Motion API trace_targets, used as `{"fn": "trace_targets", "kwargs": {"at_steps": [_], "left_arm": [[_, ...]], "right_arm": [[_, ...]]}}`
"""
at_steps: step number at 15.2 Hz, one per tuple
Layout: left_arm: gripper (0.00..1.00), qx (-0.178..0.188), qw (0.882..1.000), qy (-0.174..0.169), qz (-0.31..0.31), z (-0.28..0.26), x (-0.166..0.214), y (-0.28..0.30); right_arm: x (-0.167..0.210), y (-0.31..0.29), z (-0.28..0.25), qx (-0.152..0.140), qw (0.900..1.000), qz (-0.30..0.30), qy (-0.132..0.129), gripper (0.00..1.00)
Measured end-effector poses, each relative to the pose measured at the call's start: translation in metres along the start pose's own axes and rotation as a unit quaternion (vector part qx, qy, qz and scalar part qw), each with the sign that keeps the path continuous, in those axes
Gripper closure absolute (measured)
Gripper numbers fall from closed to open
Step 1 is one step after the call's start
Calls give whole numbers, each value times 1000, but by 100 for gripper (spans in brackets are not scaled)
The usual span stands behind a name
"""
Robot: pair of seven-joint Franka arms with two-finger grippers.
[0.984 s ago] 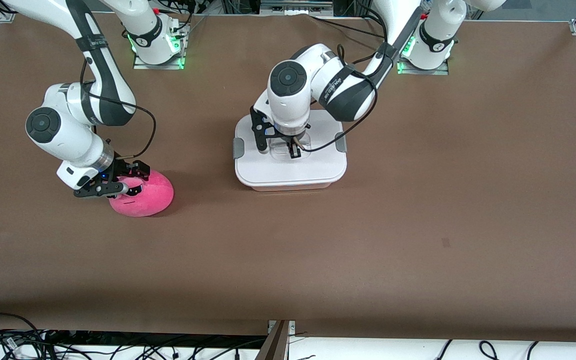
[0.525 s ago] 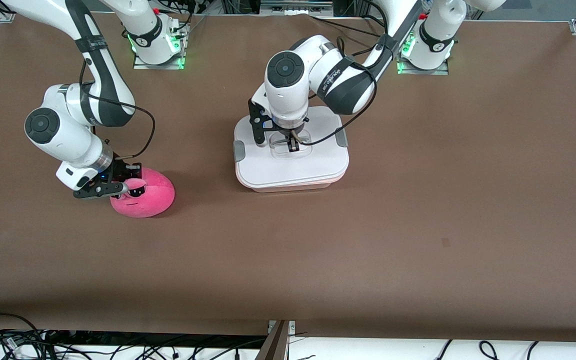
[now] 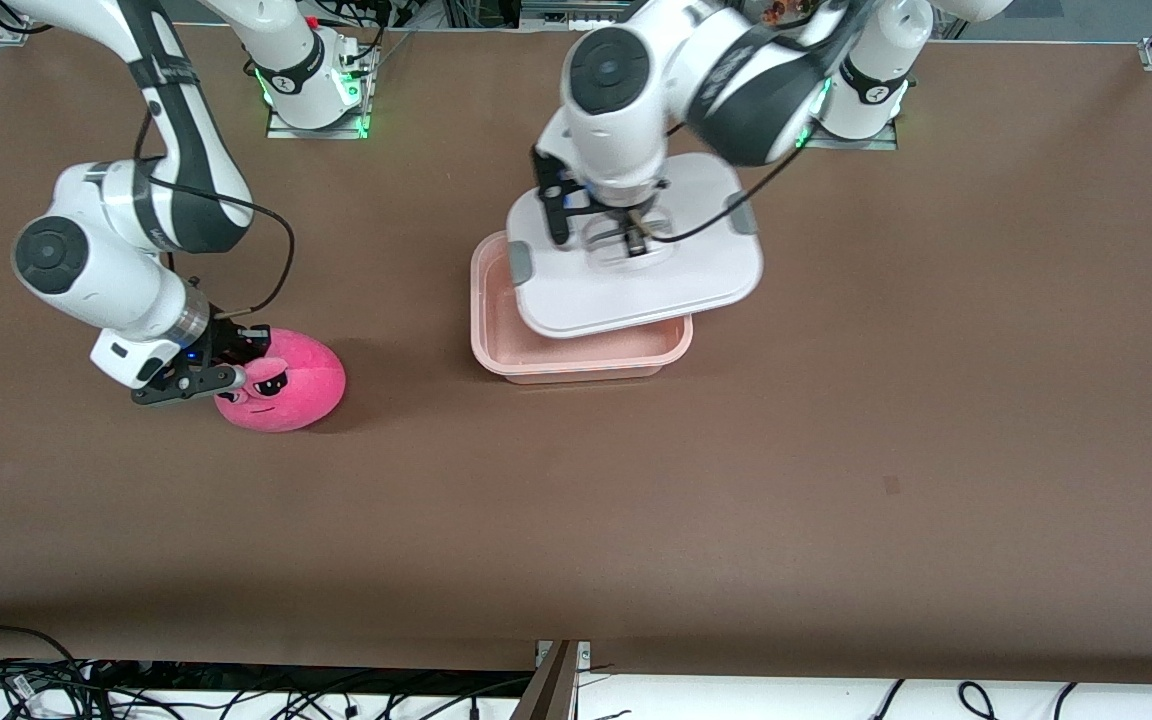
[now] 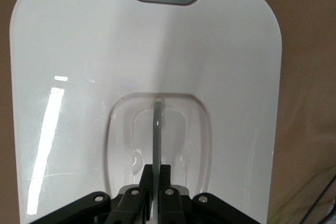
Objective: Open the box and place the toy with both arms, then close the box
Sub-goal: 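Lift the white lid off with the left gripper while the right gripper lifts the toy, then lower the pink toy into the open box with the right gripper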
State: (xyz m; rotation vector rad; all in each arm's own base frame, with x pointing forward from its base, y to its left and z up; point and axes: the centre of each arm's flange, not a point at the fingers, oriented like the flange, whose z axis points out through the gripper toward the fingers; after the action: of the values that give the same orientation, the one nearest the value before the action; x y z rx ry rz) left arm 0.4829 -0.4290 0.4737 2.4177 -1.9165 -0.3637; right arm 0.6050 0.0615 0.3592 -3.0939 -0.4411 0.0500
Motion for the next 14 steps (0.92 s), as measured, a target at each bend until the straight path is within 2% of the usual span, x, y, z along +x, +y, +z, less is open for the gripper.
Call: {"fn": "trace_targets", "kwargs": {"at_steps": [3,6,8,10,12,14], "left_arm": [[93,-36,999,-18,16,-21,-82,-54],[93,-40,997,-54,23,-20,-165,-114],[93,-32,995,-78,44,-18,-213,-148],[93,-34,995,-83,49,-11,-266,-181],[93,-38,994,-75,66,3,-322,-217],[93,-37,994,-63,84,21,-364,-245]], "right_arm": [[14,-17,-52,4,995,-96,-1,93],[24,-74,-90,16,976,-217,-5,93],[26,-126,-111,20,956,-292,-8,93],[23,-179,-129,7,936,-351,-8,93],[16,-230,-141,-8,912,-411,-3,93],[4,-282,-146,-25,883,-469,-3,93]]}}
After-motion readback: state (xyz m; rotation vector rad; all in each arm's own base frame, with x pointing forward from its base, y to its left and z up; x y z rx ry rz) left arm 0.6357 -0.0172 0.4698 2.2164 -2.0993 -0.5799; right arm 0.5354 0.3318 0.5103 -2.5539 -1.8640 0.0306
